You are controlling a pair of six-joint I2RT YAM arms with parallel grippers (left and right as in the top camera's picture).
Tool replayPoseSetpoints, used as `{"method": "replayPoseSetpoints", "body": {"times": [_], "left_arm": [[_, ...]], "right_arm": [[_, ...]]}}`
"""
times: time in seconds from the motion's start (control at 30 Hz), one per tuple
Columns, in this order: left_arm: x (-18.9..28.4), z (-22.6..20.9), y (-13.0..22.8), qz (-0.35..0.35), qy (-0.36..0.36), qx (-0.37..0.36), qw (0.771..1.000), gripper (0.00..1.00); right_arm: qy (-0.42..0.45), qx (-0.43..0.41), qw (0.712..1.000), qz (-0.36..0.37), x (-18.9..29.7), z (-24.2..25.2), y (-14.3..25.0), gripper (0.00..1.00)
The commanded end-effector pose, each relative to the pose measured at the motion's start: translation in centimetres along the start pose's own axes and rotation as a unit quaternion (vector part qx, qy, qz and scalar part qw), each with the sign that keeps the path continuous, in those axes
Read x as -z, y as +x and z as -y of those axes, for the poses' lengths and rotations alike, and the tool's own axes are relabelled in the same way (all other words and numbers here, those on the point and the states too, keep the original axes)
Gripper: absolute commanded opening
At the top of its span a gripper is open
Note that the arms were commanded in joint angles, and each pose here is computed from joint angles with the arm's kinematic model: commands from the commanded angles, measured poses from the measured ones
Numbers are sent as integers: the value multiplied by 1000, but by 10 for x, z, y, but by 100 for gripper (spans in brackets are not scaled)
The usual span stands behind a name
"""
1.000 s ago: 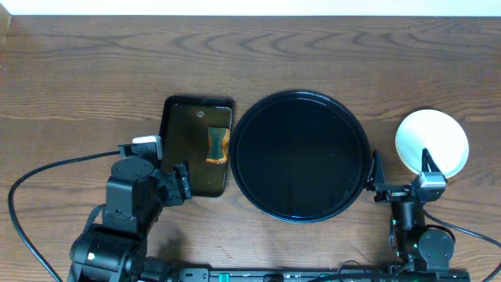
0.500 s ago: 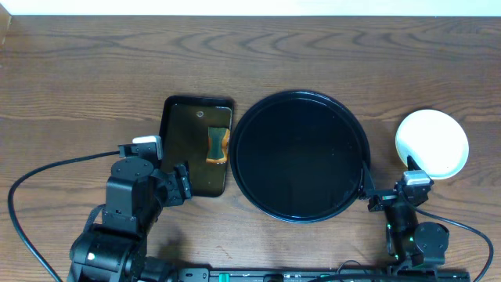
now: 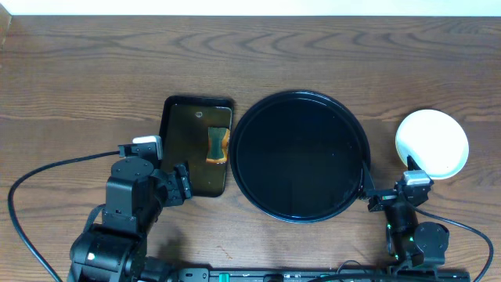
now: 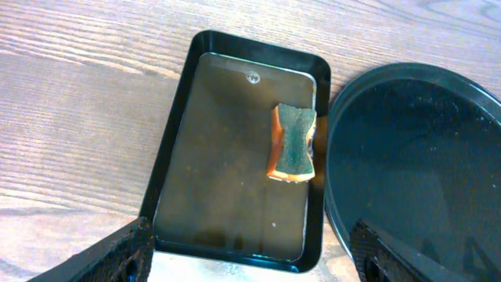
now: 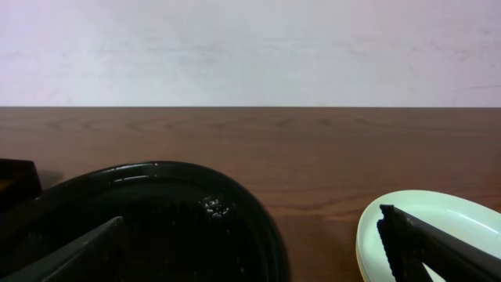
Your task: Clean dirty plates on tray and stack at the side
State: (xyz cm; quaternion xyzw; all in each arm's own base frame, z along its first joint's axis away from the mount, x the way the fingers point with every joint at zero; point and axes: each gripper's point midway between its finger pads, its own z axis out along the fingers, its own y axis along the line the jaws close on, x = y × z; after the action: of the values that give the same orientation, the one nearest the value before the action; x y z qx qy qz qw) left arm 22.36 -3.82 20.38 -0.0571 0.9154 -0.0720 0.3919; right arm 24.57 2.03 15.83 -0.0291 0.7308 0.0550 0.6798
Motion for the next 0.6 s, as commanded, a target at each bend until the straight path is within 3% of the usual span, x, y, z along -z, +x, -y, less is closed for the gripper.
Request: {"method": "replayPoseSetpoints", "body": {"times": [0.0,0.57], "left_arm": [[-1,0,1,-1,0,-9,1000,80],[1,-9,6,-7,-17,-4,1000,80]], "right_arm": [[-2,5,1000,2,1,0,0,99],[-2,5,1000,2,1,0,0,99]]}}
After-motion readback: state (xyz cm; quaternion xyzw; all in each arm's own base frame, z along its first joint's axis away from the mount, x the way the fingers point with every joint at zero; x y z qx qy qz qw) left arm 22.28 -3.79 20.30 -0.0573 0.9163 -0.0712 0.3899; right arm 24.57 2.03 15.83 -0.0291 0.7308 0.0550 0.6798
